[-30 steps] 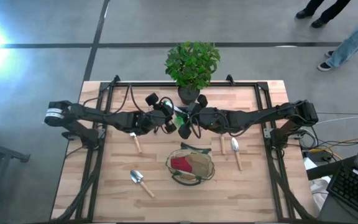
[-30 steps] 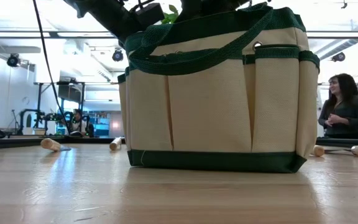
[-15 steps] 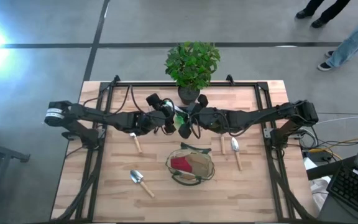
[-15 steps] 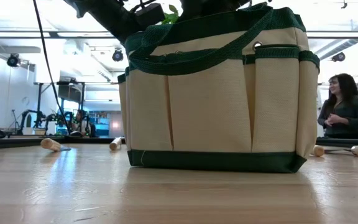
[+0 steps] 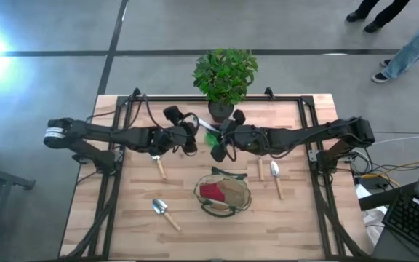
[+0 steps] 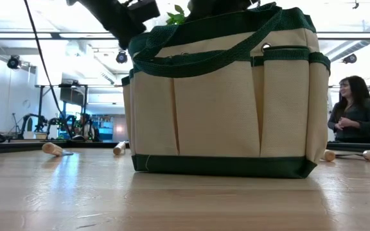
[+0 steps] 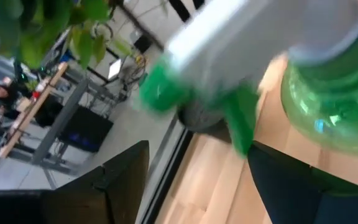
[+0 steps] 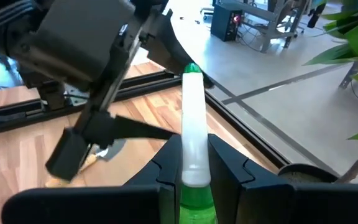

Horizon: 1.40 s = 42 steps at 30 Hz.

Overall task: Pick & Place Garden tools in Gardening bag
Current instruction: Put the green spray bottle into the green gardening bag

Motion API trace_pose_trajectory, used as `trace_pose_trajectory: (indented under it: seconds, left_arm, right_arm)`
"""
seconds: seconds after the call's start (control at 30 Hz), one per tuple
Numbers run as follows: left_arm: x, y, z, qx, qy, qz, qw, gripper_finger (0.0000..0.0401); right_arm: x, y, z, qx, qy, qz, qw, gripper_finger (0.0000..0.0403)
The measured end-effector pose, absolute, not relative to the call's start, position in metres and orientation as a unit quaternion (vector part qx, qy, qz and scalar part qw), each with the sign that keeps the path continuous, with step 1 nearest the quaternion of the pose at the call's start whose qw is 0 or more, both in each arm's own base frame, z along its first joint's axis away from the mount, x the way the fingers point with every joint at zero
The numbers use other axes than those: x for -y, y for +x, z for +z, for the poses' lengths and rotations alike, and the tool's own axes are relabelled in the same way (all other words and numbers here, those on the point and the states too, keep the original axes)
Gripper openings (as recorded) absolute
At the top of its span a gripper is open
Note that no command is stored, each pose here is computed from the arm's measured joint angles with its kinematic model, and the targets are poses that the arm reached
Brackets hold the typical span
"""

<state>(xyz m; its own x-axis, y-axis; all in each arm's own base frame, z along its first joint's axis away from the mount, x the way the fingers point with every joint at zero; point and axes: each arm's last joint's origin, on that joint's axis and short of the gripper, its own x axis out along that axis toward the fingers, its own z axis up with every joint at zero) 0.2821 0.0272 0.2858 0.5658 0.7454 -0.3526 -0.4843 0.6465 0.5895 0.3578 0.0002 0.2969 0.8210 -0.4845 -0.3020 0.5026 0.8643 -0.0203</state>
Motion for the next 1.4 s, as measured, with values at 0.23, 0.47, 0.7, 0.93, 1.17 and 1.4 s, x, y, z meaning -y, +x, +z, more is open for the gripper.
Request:
trace_pose_trajectory:
  seconds: [0.23, 0.47, 0.7, 0.93, 1.17, 1.4]
  left_arm:
    - [-0.035, 0.260, 0.284, -0.296, 0.192, 0.388, 0.851, 0.0271]
    - [-0.036, 0.241, 0.270, -0.299, 0.174, 0.392, 0.852, 0.0271]
    - [-0.036, 0.224, 0.255, -0.294, 0.151, 0.400, 0.855, 0.0271]
    - [-0.035, 0.213, 0.252, -0.279, 0.131, 0.407, 0.860, 0.0271]
    - [-0.035, 0.209, 0.250, -0.276, 0.127, 0.409, 0.861, 0.0271]
    - [-0.035, 0.208, 0.248, -0.275, 0.126, 0.409, 0.861, 0.0271]
  right_arm:
    - [-0.003, 0.351, 0.305, -0.151, 0.022, -0.253, 0.955, 0.0042]
    - [-0.003, 0.343, 0.313, -0.147, 0.022, -0.252, 0.956, 0.0042]
    - [-0.011, 0.332, 0.321, -0.154, 0.015, -0.239, 0.959, 0.0042]
    - [-0.025, 0.314, 0.334, -0.155, 0.012, -0.219, 0.963, 0.0042]
    - [-0.036, 0.297, 0.348, -0.140, 0.006, -0.195, 0.971, 0.0042]
    - [-0.056, 0.284, 0.351, -0.131, -0.001, -0.156, 0.979, 0.0042]
